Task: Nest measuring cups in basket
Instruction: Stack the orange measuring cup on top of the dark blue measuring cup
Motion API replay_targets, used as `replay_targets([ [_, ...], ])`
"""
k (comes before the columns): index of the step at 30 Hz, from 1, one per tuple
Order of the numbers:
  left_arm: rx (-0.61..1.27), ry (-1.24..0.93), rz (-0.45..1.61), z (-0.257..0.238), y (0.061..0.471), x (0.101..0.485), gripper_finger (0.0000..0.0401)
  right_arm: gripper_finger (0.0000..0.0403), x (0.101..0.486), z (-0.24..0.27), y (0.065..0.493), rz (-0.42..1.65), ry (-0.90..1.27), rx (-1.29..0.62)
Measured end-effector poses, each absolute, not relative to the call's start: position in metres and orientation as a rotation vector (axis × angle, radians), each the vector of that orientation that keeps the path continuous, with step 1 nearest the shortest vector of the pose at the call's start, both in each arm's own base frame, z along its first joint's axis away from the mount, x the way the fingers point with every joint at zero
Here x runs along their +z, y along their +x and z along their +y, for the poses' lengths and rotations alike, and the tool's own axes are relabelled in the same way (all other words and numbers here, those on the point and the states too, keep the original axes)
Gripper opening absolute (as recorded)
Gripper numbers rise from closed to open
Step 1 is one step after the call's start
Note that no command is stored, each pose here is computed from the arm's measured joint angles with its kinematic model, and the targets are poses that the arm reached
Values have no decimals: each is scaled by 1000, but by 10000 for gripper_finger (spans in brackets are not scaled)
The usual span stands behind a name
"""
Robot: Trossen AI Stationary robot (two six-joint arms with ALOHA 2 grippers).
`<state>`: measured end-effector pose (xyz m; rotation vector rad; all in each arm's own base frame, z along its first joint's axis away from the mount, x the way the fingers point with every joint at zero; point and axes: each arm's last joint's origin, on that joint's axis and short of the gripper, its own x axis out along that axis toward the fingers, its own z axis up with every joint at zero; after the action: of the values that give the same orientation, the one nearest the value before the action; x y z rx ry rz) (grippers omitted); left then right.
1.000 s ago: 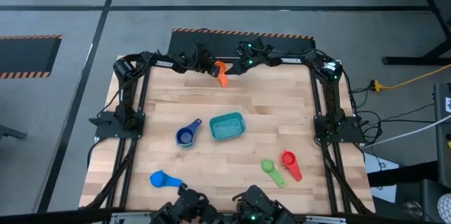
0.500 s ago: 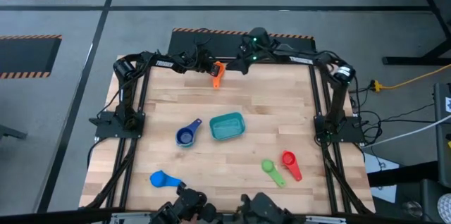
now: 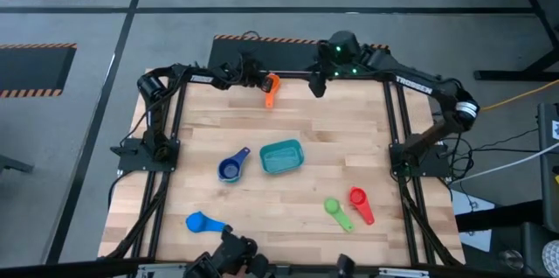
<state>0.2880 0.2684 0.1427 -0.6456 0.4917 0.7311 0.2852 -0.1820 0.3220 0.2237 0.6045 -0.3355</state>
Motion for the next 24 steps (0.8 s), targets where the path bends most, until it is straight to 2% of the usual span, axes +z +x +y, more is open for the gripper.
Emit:
replay_targets([
  [6,639,-620,397,262,284,183,3,169,298,-164,286,661,212,-338],
  [15,560,-456,229,228,256,282,3,169,253,-142,292,641,253,-272],
  [19,531,-404,137,208,244,317,3,169,245,-133,297,571,228,-196],
  [24,530,-346,42,185,231,348,3,169,243,-119,306,385,163,-112],
])
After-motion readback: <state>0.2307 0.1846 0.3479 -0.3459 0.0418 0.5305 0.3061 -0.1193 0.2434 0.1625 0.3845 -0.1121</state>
